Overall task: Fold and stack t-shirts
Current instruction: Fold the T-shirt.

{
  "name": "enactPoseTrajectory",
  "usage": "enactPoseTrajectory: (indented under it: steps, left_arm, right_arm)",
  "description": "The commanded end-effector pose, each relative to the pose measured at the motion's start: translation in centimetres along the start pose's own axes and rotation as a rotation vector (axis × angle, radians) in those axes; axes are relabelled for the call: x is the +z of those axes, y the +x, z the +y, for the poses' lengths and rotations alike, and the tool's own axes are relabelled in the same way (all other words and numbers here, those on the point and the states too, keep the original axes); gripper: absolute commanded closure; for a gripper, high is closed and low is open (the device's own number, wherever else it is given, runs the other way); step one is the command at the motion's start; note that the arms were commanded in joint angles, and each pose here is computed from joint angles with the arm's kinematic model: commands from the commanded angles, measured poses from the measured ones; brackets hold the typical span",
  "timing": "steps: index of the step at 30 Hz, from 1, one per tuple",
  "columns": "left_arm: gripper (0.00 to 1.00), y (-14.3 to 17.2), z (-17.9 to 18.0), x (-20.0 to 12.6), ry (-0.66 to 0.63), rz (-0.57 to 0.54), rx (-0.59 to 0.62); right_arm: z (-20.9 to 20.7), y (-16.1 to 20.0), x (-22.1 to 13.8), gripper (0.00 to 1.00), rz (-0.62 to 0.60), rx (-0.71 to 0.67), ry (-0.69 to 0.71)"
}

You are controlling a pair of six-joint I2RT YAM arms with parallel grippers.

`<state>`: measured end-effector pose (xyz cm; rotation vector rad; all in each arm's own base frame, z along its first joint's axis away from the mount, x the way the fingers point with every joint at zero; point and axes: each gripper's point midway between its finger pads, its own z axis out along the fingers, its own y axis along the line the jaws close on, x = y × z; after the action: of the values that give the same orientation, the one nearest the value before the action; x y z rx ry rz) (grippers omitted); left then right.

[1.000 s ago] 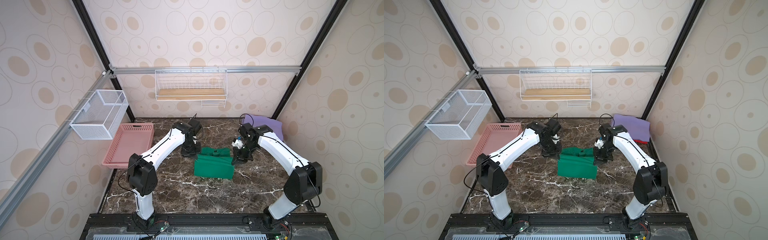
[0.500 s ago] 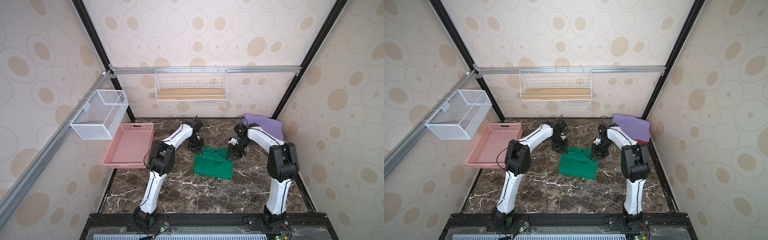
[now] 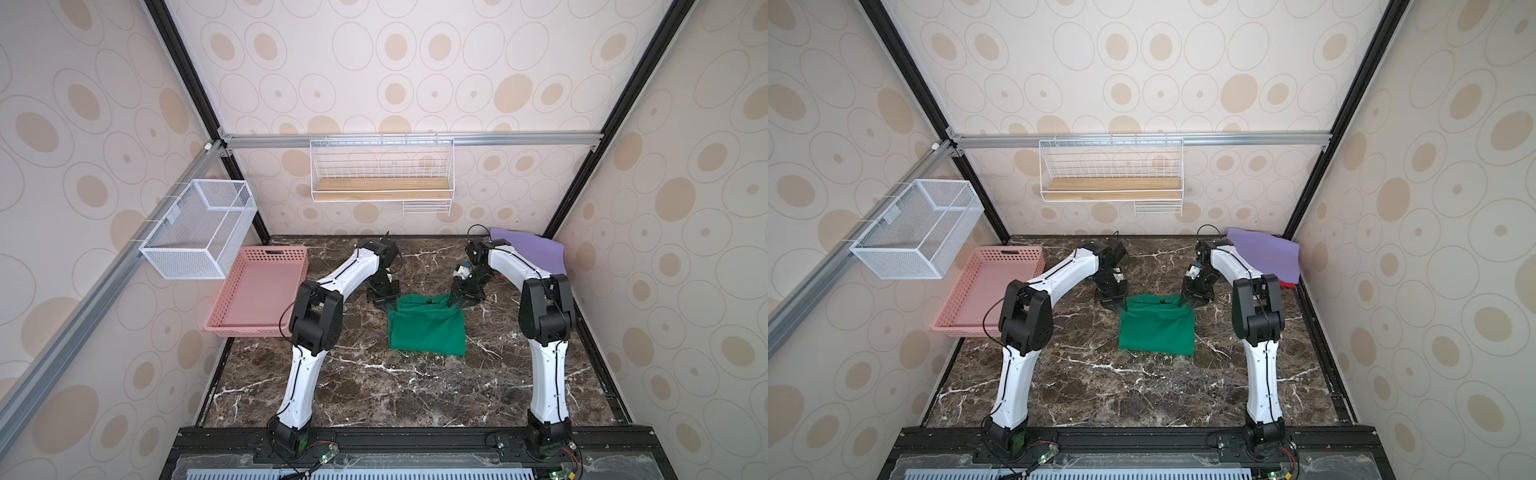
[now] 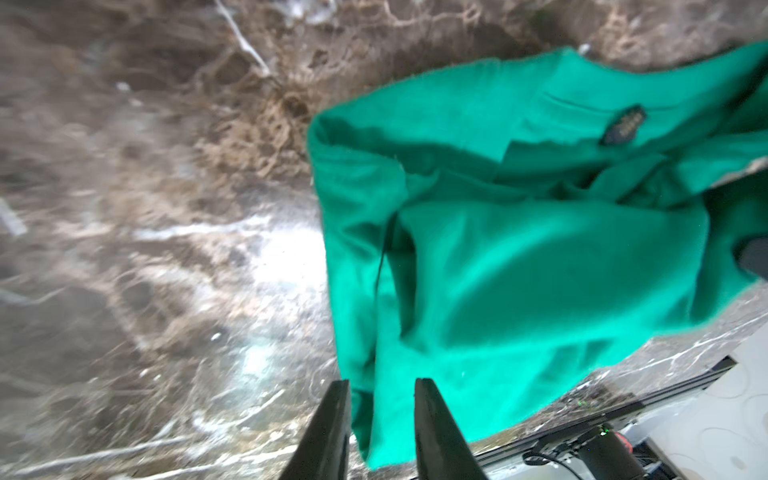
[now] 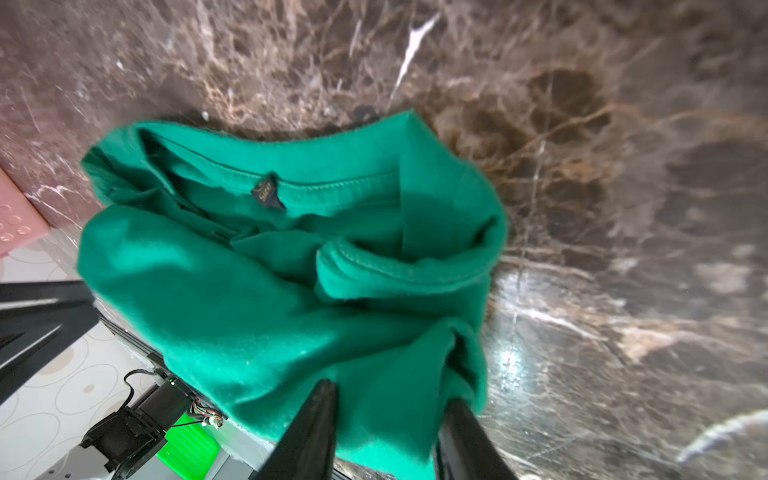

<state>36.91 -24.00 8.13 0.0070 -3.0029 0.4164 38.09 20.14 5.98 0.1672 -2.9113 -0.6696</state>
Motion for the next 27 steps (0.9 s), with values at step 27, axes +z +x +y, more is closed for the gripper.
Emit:
enactPoseTrajectory:
  steps: [27]
  left_arm:
    - [0.69, 5.0, -7.6, -2.2, 0.029, 0.016, 0.069]
  right_arm:
    - [1.9, 8.1, -4.2, 0.57, 0.005, -0.077, 0.05]
